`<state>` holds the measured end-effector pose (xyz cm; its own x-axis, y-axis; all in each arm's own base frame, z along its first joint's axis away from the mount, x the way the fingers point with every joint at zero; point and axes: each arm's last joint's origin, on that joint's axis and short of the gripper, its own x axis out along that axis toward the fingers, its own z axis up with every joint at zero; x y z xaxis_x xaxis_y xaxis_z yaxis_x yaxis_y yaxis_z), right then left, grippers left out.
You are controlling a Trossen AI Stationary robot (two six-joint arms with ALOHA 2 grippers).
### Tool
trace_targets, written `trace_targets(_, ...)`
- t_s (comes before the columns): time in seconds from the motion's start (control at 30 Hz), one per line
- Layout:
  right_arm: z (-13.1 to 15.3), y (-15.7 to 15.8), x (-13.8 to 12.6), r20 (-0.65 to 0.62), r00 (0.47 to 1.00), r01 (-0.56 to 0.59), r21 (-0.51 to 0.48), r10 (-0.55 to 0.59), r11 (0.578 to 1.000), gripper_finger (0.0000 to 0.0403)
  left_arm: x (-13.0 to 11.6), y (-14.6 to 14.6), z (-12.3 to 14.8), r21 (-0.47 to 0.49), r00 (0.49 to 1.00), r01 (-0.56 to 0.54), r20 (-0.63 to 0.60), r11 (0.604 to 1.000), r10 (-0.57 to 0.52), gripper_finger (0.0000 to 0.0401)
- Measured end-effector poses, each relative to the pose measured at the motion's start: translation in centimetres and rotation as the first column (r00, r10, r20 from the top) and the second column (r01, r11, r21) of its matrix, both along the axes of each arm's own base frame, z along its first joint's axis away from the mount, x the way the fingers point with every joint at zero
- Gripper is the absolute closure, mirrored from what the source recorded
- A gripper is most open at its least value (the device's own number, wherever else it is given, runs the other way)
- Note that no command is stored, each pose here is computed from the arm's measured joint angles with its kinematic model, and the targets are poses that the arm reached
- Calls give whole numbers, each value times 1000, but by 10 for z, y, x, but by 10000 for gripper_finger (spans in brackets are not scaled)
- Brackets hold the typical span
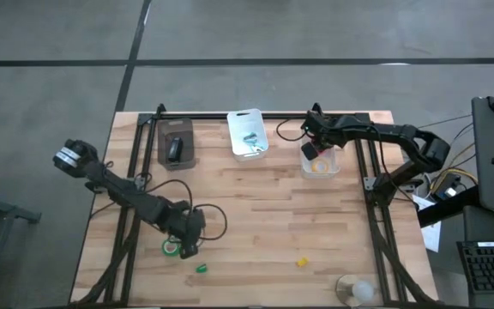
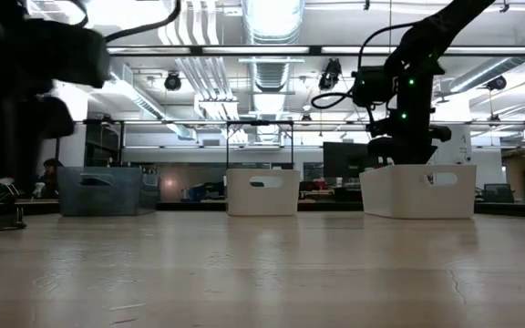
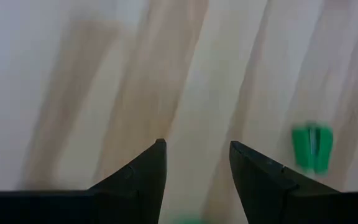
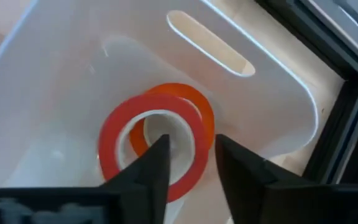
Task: Pick and place Stapler, Stapler remover, tape
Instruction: Put the red tape into the right white bin, then put the green tape into the right white bin
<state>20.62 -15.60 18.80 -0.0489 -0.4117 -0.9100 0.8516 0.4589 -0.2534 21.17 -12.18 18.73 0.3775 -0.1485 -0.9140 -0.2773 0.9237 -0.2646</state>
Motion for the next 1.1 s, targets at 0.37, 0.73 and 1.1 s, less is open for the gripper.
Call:
trace_targets(0.37,31,7,-11,88,996,8,-94,0,996,170,-46,-42,11,-101,922,-271,-312,957,228,224)
trace_targets(0.73,67,22,-29,261,965,7,-144,31,990,142,-50,-51,-26,-57,927,-317,-232,947,296,224)
trace_targets(1.1,100,52,-32,408,887,-107,-276,217,955,165,-39,-53,-28,14,973,-178,-148,984,178,314)
